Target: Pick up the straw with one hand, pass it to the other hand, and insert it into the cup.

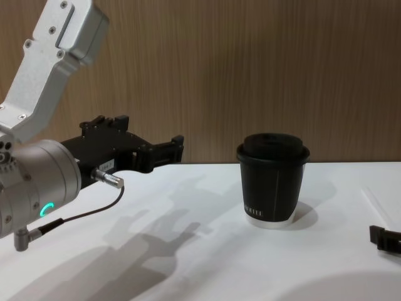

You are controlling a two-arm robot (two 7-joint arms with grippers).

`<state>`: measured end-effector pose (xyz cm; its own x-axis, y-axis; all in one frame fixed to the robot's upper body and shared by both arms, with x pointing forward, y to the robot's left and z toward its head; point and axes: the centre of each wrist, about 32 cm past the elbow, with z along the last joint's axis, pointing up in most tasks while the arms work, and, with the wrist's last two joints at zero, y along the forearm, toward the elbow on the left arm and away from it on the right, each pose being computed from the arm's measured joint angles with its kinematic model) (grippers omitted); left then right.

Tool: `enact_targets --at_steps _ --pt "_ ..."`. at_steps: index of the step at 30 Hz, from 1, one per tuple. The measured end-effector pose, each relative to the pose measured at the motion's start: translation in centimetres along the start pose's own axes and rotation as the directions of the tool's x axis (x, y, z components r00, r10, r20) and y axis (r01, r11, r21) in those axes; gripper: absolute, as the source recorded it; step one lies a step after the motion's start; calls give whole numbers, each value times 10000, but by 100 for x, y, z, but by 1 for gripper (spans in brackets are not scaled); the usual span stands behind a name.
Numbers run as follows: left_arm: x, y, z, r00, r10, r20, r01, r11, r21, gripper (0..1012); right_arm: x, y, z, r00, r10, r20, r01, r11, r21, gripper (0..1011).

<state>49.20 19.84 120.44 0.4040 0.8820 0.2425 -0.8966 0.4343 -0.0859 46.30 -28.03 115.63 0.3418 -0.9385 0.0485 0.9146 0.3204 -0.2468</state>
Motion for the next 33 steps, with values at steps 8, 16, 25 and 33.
enact_targets --at_steps 8,16,25,33 --pt "0 0 0 10000 0 0 0 10000 0 1003 7 4 -4 10000 32 43 -32 10000 -24 800" --pt "0 0 0 10000 1 0 -1 10000 0 1003 11 6 -5 10000 43 71 -43 10000 -36 750" --pt "0 0 0 10000 0 -1 0 10000 0 1002 15 9 -5 9999 49 90 -48 10000 -44 690" --pt "0 0 0 10000 0 0 0 10000 -1 1003 17 10 -5 9999 52 99 -52 10000 -46 641"
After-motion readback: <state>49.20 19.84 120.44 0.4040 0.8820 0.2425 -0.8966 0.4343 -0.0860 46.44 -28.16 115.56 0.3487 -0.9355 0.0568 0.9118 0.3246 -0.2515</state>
